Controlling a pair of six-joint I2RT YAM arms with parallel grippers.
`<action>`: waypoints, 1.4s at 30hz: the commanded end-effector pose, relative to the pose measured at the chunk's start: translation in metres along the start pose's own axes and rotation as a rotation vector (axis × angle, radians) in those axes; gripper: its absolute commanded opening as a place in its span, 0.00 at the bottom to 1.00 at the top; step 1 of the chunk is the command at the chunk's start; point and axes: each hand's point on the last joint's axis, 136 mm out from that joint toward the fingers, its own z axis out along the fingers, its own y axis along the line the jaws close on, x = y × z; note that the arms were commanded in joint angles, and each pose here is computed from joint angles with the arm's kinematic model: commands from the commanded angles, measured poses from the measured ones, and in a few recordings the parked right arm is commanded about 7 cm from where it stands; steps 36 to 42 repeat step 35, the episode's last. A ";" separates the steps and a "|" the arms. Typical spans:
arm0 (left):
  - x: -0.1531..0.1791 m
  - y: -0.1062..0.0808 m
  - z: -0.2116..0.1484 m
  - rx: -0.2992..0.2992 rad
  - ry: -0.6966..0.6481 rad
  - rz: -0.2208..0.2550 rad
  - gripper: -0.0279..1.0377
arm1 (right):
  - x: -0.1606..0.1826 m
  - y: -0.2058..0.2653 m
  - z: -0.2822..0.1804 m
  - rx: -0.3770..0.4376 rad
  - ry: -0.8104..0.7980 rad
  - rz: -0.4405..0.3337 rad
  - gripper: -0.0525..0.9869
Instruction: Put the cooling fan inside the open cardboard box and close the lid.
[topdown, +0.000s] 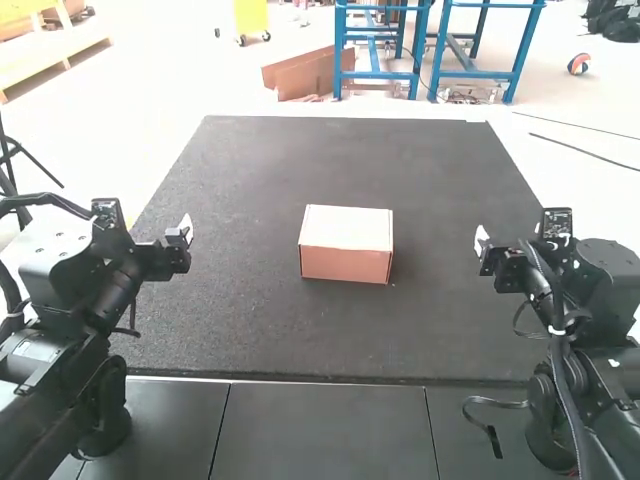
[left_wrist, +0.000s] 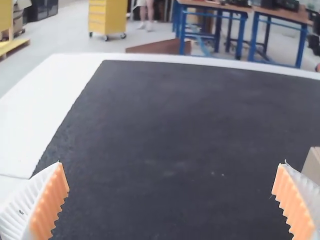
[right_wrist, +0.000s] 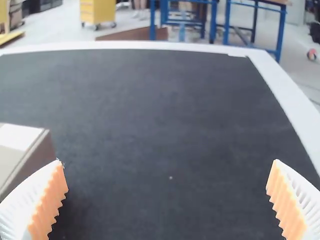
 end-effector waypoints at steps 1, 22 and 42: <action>-0.001 0.012 0.000 -0.052 -0.011 0.006 0.93 | 0.002 -0.004 0.000 0.017 0.004 0.016 0.93; -0.008 0.014 0.000 -0.061 -0.038 0.086 0.93 | 0.001 -0.010 0.000 0.038 -0.002 0.019 0.93; -0.009 0.012 0.000 -0.053 -0.042 0.086 0.93 | 0.001 -0.010 0.000 0.037 -0.002 0.019 0.93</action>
